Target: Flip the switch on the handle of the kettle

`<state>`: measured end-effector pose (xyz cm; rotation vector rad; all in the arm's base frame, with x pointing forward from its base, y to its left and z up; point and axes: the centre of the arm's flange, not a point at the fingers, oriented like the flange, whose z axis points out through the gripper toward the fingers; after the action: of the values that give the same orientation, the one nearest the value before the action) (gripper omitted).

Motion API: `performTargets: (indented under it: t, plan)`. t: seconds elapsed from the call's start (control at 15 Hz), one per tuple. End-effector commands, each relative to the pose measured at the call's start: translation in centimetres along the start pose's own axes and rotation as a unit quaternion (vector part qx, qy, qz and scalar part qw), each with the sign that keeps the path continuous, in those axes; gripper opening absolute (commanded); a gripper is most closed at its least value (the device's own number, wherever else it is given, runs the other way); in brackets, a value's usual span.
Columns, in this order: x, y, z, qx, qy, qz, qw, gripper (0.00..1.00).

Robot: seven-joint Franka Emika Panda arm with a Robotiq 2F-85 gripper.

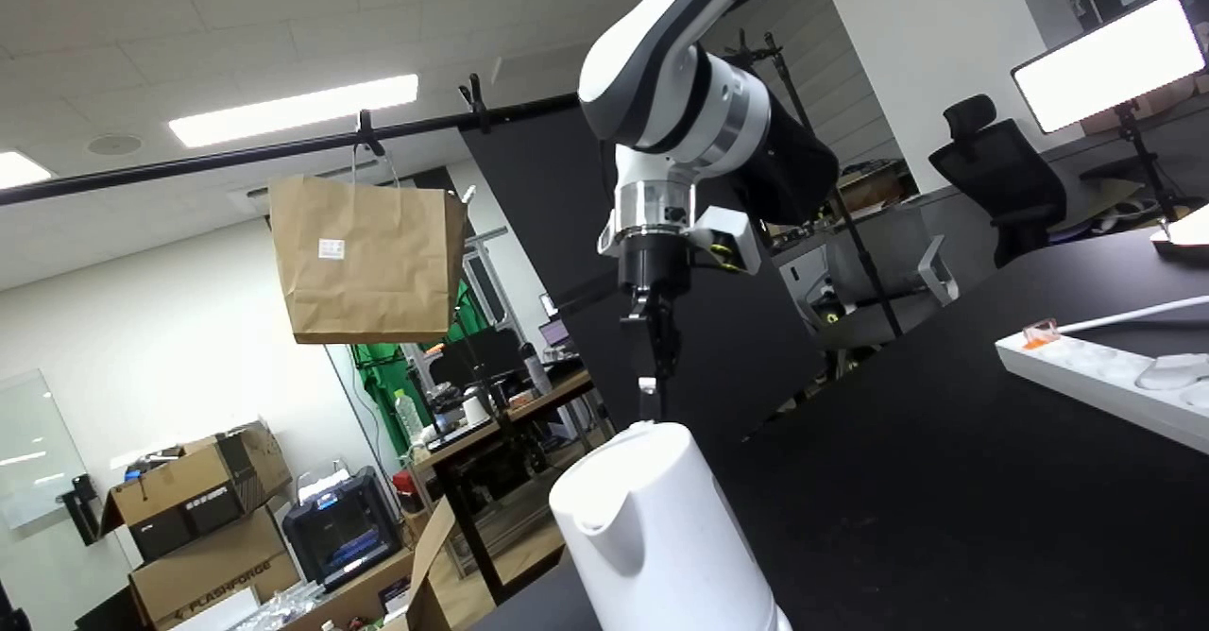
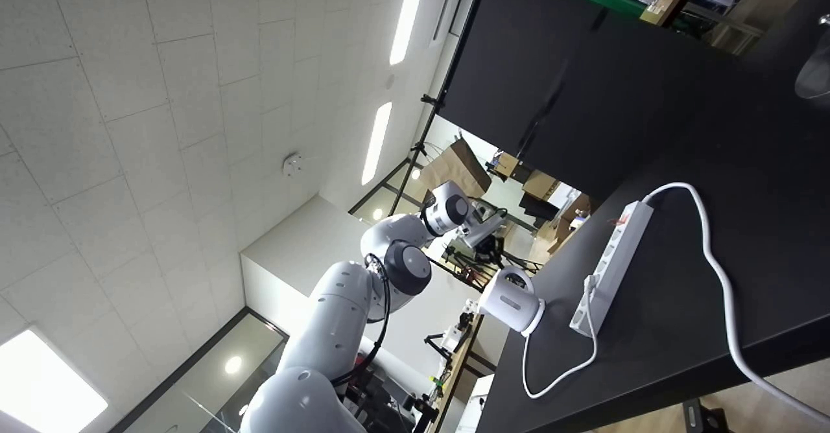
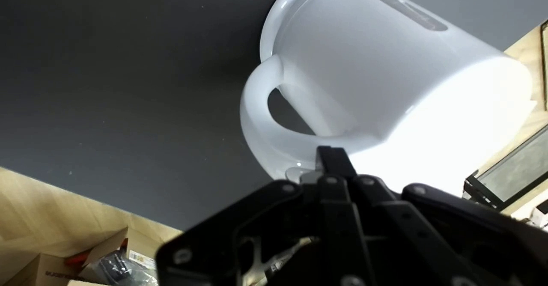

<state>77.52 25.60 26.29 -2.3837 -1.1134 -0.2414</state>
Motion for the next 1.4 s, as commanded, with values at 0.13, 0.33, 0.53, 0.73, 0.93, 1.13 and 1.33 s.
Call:
performTargets:
  t: [0.13,0.33,0.53,0.73,0.93,1.13,1.33]
  plan:
    - [4.2,2.3,-0.5,-0.024,-0.009,-0.003,0.9997,0.00]
    - [4.3,2.5,-1.3,-0.029,-0.009,0.002,0.9995,0.00]
    - [4.4,2.5,-2.2,-0.035,-0.008,0.012,0.9993,0.00]
    - [0.4,0.2,-1.6,-0.028,-0.001,0.002,0.9996,0.01]
    - [0.5,0.2,-1.9,-0.029,0.000,0.005,0.9996,0.01]
    - [0.5,0.2,-1.9,-0.029,0.000,0.005,0.9996,0.01]
    - [0.4,0.2,-1.9,-0.029,0.000,0.006,0.9996,0.01]
